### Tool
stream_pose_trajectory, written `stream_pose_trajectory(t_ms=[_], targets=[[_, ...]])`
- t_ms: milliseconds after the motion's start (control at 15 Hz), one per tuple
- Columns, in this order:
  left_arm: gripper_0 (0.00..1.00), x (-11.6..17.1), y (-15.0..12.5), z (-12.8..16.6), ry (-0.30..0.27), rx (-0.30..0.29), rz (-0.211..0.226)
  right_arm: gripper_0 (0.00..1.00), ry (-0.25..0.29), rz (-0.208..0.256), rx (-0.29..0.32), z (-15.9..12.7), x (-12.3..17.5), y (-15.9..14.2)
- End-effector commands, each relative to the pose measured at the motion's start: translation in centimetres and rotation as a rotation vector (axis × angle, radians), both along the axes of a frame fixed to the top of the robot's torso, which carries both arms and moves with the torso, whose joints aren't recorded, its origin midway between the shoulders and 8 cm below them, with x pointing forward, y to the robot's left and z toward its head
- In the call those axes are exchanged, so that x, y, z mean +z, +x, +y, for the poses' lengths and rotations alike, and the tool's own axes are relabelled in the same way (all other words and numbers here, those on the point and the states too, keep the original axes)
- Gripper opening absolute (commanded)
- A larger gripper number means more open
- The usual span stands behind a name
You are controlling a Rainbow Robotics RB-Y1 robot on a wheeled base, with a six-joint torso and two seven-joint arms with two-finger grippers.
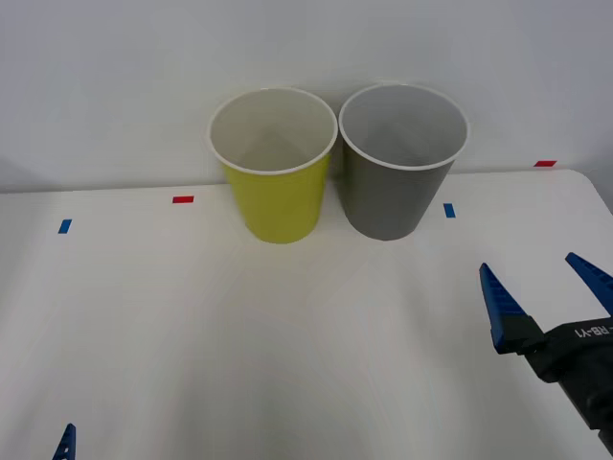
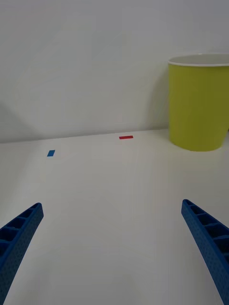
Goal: Put cans in the gray bin and PET bottles in the light green bin.
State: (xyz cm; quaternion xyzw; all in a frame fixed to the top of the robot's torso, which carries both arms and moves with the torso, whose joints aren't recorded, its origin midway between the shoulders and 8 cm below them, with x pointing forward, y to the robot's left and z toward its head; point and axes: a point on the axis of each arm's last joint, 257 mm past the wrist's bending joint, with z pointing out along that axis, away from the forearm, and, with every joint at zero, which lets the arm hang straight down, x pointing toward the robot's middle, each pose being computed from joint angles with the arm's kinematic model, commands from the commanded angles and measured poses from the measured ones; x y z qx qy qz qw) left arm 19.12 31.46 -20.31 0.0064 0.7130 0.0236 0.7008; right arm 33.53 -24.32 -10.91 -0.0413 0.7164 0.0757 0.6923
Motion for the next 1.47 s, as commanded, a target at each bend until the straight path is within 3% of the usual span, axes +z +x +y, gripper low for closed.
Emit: stream_pose_trajectory(t_ms=[67, 267, 400, 600, 867, 1000, 1133, 1267, 1467], targets=[[1.00, 0.0, 0.0, 0.0, 0.000, 0.000, 0.000, 1.00, -0.009, 0.010, -0.027, -0.7, -0.4, -0.1], [1.00, 0.0, 0.0, 0.0, 0.000, 0.000, 0.000, 1.00, -0.029, 0.007, -0.062, -1.4, -0.5, -0.1], [1.00, 0.0, 0.0, 0.0, 0.000, 0.000, 0.000, 1.00, 0.015, 0.001, -0.067, -1.6, -1.0, -0.3], [1.00, 0.0, 0.0, 0.0, 0.000, 0.000, 0.000, 1.00, 0.041, -0.056, -0.081, -2.4, -2.8, -0.8], [1.00, 0.0, 0.0, 0.0, 0.000, 0.000, 0.000, 1.00, 0.048, -0.057, -0.096, -2.4, -4.0, -3.1], [1.00, 0.0, 0.0, 0.0, 0.000, 0.000, 0.000, 1.00, -0.019, -0.039, -0.110, -2.5, -5.1, -5.1], [1.00, 0.0, 0.0, 0.0, 0.000, 0.000, 0.000, 1.00, -0.045, -0.021, -0.121, -2.4, -5.9, -6.4], [1.00, 0.0, 0.0, 0.0, 0.000, 0.000, 0.000, 1.00, -0.015, -0.027, -0.139, -2.4, -7.8, -8.2], [1.00, 0.0, 0.0, 0.0, 0.000, 0.000, 0.000, 1.00, -0.021, -0.007, -0.131, -2.1, -8.8, -10.8]])
